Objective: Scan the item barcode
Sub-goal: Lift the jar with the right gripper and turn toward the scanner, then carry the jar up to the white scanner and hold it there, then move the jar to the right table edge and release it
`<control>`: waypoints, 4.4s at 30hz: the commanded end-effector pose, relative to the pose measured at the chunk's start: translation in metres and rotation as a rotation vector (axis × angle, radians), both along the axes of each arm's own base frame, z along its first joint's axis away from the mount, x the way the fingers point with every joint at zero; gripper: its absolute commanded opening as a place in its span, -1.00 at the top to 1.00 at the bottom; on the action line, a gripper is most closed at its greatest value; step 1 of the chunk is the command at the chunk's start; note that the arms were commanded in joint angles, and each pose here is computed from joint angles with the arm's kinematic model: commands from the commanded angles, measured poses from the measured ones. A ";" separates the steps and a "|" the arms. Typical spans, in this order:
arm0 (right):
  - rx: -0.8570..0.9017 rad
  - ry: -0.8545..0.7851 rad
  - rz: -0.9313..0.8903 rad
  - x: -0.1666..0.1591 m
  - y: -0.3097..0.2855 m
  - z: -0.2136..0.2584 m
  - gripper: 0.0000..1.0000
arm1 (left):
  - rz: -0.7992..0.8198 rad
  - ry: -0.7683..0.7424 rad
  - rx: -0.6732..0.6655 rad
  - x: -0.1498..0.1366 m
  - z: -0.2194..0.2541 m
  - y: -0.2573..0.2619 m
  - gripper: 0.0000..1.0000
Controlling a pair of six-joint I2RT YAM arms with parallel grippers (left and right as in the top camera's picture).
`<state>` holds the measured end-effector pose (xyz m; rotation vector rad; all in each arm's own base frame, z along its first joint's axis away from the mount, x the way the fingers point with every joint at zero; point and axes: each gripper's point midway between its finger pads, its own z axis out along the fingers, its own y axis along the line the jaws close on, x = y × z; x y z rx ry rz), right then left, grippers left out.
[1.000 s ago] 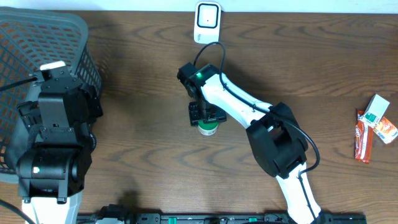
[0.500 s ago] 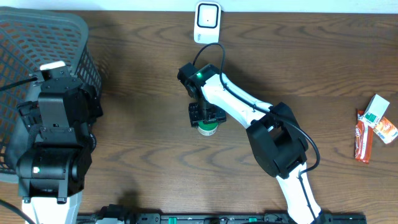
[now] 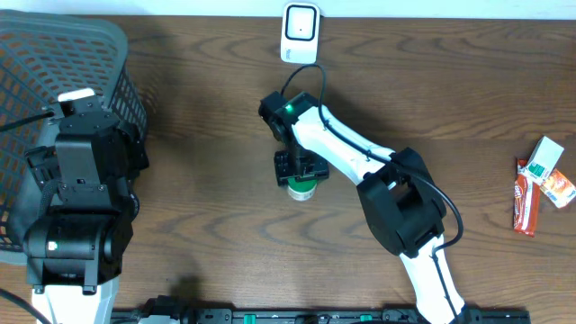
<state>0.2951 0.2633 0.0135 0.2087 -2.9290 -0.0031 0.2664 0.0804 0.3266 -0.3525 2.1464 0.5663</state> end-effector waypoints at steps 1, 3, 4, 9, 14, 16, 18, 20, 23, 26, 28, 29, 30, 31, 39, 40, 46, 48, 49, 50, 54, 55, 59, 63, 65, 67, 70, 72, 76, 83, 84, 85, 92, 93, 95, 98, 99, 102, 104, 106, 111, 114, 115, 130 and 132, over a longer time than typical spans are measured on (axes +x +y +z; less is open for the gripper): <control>0.103 0.132 -0.034 -0.011 0.007 -0.001 0.03 | 0.015 0.001 0.002 -0.001 -0.001 0.003 -0.93; 0.212 0.199 -0.036 -0.013 0.014 0.010 0.02 | 0.015 0.001 0.002 -0.001 -0.001 0.003 -0.93; 0.256 0.223 -0.041 -0.013 0.016 0.016 0.03 | 0.015 0.001 0.002 -0.001 -0.001 0.003 -0.93; 0.449 0.342 -0.137 -0.005 0.015 0.046 0.10 | 0.015 0.001 0.002 -0.001 -0.001 0.003 -0.93; 0.528 0.443 -0.229 -0.004 -0.001 0.065 0.08 | 0.015 0.001 0.002 -0.001 -0.001 0.003 -0.93; 0.554 0.494 -0.272 -0.007 -0.007 0.075 0.09 | 0.015 0.001 0.002 -0.001 -0.001 0.003 -0.93; 0.622 0.537 -0.279 -0.010 -0.004 0.086 0.09 | 0.015 0.001 0.002 -0.001 -0.001 0.003 -0.93; 0.637 0.560 -0.285 -0.013 -0.005 0.091 0.08 | 0.015 0.001 0.002 -0.001 -0.001 0.003 -0.93; 0.628 0.575 -0.288 -0.016 -0.007 0.093 0.08 | 0.015 0.001 0.002 -0.001 -0.001 0.003 -0.93; 0.625 0.580 -0.289 -0.017 -0.007 0.094 0.09 | 0.015 0.001 0.002 -0.001 -0.001 0.003 -0.93; 0.626 0.579 -0.287 -0.017 -0.006 0.094 0.14 | 0.015 0.001 0.002 -0.001 -0.001 0.003 -0.93; 0.628 0.576 -0.285 -0.017 -0.006 0.093 0.15 | 0.015 0.002 0.002 -0.001 -0.001 0.003 -0.93; 0.636 0.561 -0.276 -0.014 -0.004 0.092 0.15 | 0.015 0.002 0.002 -0.001 -0.001 0.003 -0.93; 0.650 0.535 -0.263 -0.010 -0.002 0.089 0.15 | 0.015 0.002 0.002 -0.001 -0.001 0.003 -0.93; 0.947 0.025 -0.072 0.099 0.048 0.092 0.13 | 0.015 0.006 0.002 0.000 -0.002 0.003 -0.93; 0.977 -0.037 -0.058 0.114 0.053 0.100 0.10 | 0.015 0.006 0.002 0.000 -0.002 0.003 -0.93; 0.967 -0.492 0.005 0.204 0.060 0.145 0.14 | 0.015 0.006 0.002 0.000 -0.002 0.003 -0.93; 0.918 -0.599 -0.001 0.224 0.055 0.149 0.11 | 0.015 0.006 0.002 0.000 -0.002 0.003 -0.93; 0.895 -0.646 -0.007 0.233 0.052 0.151 0.11 | 0.015 0.006 0.002 0.000 -0.003 0.003 -0.93; 0.861 -0.703 -0.018 0.244 0.047 0.152 0.11 | 0.015 0.006 0.002 0.000 -0.003 0.003 -0.93; 0.723 -0.952 -0.009 0.286 0.027 0.164 0.15 | 0.015 0.006 0.002 0.000 -0.002 0.003 -0.93; 0.707 -0.990 -0.004 0.292 0.025 0.168 0.19 | 0.015 0.006 0.002 0.000 -0.002 0.003 -0.93; 0.601 -1.150 -0.022 0.318 0.009 0.177 0.31 | 0.015 0.006 0.002 0.000 -0.003 0.003 -0.93; 0.568 -1.232 -0.029 0.337 0.004 0.169 0.23 | 0.015 0.006 0.002 0.000 -0.002 0.003 -0.93; 0.566 -1.248 -0.035 0.343 0.003 0.161 0.23 | 0.015 0.006 0.002 0.000 -0.002 0.003 -0.93; 0.569 -1.267 -0.038 0.349 0.003 0.153 0.19 | 0.015 0.006 0.002 0.000 -0.002 0.003 -0.93; 0.560 -1.303 -0.050 0.358 0.002 0.145 0.14 | 0.015 0.006 0.002 0.000 -0.003 0.003 -0.93; 0.543 -1.321 -0.063 0.362 -0.001 0.141 0.14 | 0.015 0.006 0.002 0.000 -0.003 0.003 -0.93; 0.511 -1.349 -0.086 0.368 -0.007 0.136 0.11 | 0.015 0.006 0.002 0.000 -0.002 0.003 -0.93; 0.483 -1.369 -0.080 0.370 -0.012 0.137 0.07 | 0.015 0.006 0.002 0.000 -0.003 0.003 -0.93; 0.479 -1.369 -0.073 0.370 -0.012 0.136 0.07 | 0.015 0.006 0.002 0.000 -0.002 0.003 -0.93; 0.477 -1.367 -0.071 0.370 -0.012 0.136 0.07 | 0.015 0.006 0.002 0.000 -0.002 0.003 -0.93; 0.472 -1.355 -0.072 0.369 -0.013 0.135 0.06 | 0.015 0.006 0.002 0.000 -0.003 0.003 -0.93; 0.468 -1.345 -0.072 0.368 -0.014 0.135 0.06 | 0.015 0.006 0.002 0.000 -0.003 0.003 -0.93; 0.457 -1.334 -0.067 0.364 -0.016 0.141 0.07 | 0.015 0.006 0.002 0.000 -0.002 0.003 -0.93; 0.430 -1.333 -0.051 0.359 -0.024 0.163 0.09 | 0.015 0.006 0.002 0.000 -0.002 0.003 -0.93; 0.422 -1.332 -0.054 0.356 -0.029 0.174 0.10 | 0.015 0.006 0.002 0.000 -0.003 0.003 -0.93; 0.394 -1.331 -0.077 0.344 -0.050 0.212 0.12 | 0.015 0.006 0.002 0.000 -0.003 0.003 -0.93; 0.375 -1.318 -0.091 0.331 -0.067 0.239 0.11 | 0.015 0.006 0.002 0.000 -0.002 0.003 -0.93; 0.340 -1.293 -0.098 0.313 -0.088 0.263 0.07 | 0.015 0.006 0.002 0.000 -0.002 0.003 -0.93; 0.070 -1.088 -0.199 0.237 -0.184 0.281 0.12 | 0.015 0.006 0.002 0.000 -0.003 0.003 -0.93; -0.069 -0.911 -0.284 0.189 -0.242 0.266 0.08 | 0.015 0.006 0.002 0.000 -0.003 0.003 -0.93; -0.116 -0.849 -0.326 0.174 -0.263 0.259 0.07 | 0.015 0.006 0.002 0.000 -0.002 0.003 -0.93; -0.102 -0.404 -0.768 0.119 -0.382 0.132 0.06 | 0.015 0.006 0.002 0.000 -0.003 0.003 -0.93; -0.129 -0.346 -0.798 0.111 -0.390 0.111 0.00 | 0.015 0.006 0.002 0.000 -0.002 0.003 -0.93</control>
